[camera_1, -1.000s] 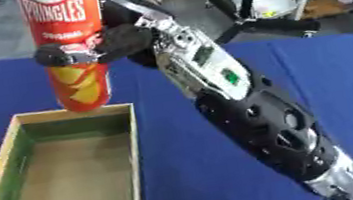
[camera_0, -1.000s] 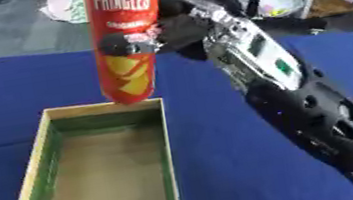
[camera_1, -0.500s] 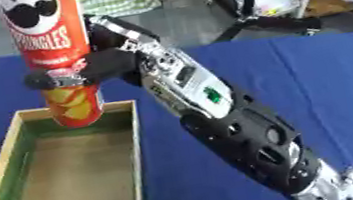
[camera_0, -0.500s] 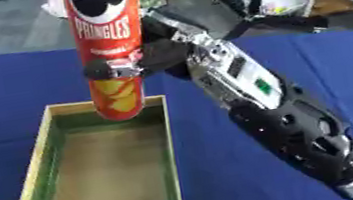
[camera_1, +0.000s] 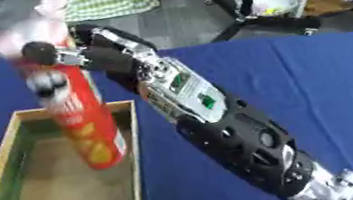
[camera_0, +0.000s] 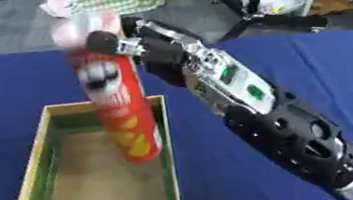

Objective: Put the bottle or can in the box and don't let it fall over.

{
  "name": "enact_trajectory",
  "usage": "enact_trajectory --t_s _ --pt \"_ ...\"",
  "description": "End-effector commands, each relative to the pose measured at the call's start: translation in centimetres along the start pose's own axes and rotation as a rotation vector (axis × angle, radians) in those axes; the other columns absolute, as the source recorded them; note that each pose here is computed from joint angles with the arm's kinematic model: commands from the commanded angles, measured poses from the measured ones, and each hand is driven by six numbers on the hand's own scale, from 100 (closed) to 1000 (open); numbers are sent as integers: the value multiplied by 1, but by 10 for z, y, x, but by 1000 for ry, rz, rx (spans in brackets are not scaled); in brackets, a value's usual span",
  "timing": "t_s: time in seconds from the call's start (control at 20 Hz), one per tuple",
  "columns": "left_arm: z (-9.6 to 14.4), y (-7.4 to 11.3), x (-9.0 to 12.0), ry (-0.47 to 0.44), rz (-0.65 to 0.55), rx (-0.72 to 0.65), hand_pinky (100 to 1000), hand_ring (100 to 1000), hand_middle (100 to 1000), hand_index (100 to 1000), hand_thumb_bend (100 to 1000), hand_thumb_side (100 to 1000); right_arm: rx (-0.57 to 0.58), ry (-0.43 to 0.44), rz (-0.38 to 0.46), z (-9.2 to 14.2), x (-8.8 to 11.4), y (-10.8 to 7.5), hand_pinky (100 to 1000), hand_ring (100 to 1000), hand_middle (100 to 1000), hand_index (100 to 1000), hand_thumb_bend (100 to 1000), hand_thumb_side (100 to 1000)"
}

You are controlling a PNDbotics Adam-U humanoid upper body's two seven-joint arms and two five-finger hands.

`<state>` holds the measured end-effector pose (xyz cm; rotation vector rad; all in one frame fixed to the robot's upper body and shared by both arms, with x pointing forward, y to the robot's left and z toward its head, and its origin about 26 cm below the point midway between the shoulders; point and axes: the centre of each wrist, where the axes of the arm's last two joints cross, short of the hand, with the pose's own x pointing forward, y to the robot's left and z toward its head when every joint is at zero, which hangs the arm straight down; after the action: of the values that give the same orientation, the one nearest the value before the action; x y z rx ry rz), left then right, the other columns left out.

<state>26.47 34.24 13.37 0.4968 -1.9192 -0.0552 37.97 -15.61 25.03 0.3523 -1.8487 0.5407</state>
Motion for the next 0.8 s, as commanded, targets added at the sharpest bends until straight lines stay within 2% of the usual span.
enact_trajectory --t_s 0.05,0.25,0.5,0.8 --pt "-3 6 5 -24 -28 -1 957 888 814 780 100 655 -30 3 75 0 6 -9 1000 1000 1000 996 1000 517" --pt "-3 6 5 -22 -27 -1 958 888 815 780 100 656 -40 8 94 1 5 -11 1000 1000 1000 988 1000 496" --pt "-2 5 4 -17 -28 -2 959 887 815 781 100 657 -56 -18 80 3 10 -15 1000 1000 1000 982 1000 463" --pt "-1 6 3 -14 -30 -3 959 886 815 781 100 655 -77 -84 67 9 31 -23 1000 1000 1000 973 1000 411"
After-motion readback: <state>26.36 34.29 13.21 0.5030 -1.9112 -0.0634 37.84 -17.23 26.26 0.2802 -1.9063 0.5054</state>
